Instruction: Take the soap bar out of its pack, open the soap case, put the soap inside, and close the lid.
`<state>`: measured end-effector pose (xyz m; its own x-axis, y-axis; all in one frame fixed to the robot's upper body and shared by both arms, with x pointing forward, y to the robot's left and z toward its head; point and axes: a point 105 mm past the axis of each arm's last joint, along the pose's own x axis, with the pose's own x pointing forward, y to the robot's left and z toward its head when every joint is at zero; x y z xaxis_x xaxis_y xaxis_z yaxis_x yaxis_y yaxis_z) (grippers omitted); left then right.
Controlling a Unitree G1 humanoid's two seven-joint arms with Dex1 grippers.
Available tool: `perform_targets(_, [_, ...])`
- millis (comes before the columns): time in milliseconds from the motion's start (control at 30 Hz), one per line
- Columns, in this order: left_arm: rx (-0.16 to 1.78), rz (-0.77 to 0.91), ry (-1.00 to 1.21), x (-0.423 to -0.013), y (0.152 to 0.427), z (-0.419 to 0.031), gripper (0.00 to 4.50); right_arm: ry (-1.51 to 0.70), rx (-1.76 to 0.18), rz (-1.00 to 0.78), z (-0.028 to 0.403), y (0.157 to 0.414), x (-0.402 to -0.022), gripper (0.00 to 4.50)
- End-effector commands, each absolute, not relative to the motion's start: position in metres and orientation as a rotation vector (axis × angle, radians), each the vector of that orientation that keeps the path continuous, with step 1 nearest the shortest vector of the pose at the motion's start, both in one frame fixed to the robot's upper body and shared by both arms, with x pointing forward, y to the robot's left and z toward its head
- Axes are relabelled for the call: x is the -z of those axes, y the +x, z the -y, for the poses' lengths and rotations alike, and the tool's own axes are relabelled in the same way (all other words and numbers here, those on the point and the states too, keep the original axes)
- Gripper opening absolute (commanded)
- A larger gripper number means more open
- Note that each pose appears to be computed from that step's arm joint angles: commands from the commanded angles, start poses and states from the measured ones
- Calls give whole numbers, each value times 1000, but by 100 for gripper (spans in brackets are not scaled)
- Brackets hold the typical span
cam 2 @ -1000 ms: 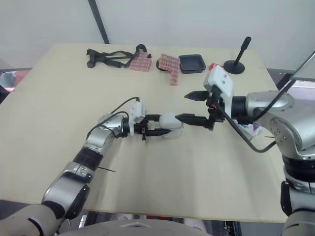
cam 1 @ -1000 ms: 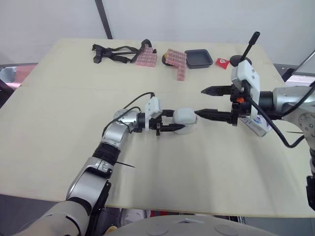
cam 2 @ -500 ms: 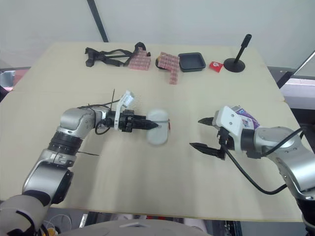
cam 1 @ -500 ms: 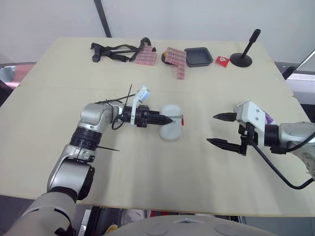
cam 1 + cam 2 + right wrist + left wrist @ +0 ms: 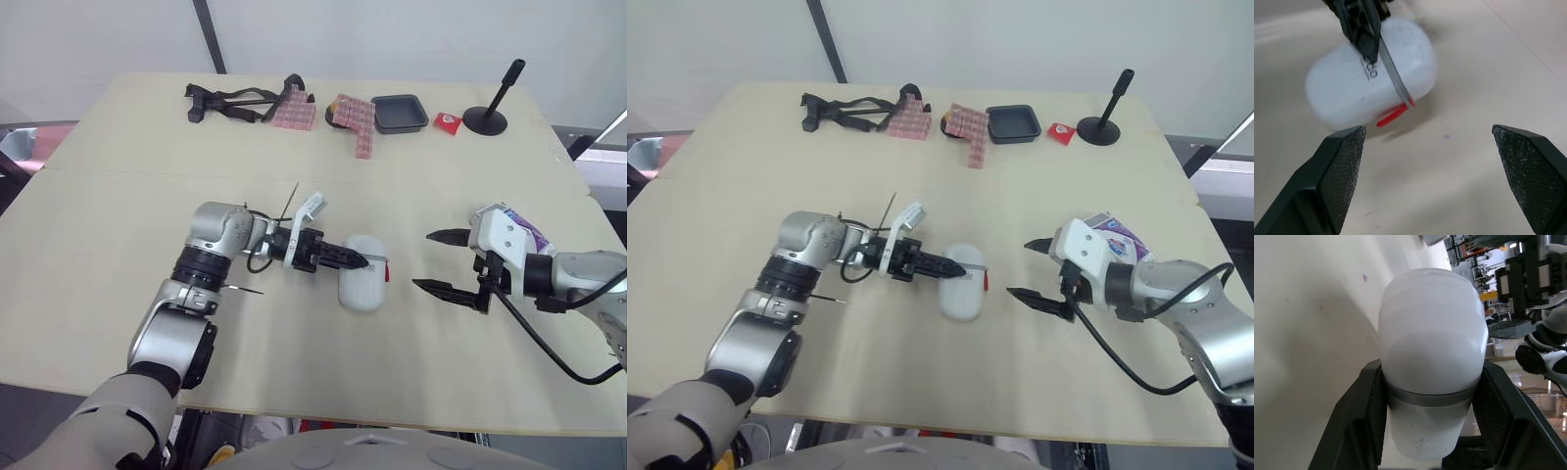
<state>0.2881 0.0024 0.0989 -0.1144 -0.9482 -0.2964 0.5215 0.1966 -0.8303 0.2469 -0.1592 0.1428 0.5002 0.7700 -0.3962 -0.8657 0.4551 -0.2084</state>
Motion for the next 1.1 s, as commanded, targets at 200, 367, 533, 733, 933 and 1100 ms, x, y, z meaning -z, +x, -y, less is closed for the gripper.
perform_targets(200, [1245,-1114,-463,-87,294,-2,449,-461,-1019,-240,159,249,-146,450])
perform_targets(367, [1203,-1100,-404,-99,301,-22,449,-465,-1020,-235,159,250,-147,450])
perform_targets(533, [1242,-960,-287,-138,303,-54,449,-475,-1022,-217,158,252,-151,450])
perform_targets(733, [1339,-528,-53,-170,307,-74,449,-472,-1005,-190,156,258,-154,450])
perform_targets(933, [1228,-302,100,-158,316,-102,449,-465,-982,-190,152,258,-147,450])
perform_targets(1100, [1262,-97,313,-144,291,-120,449,-466,-905,-206,160,255,-141,450])
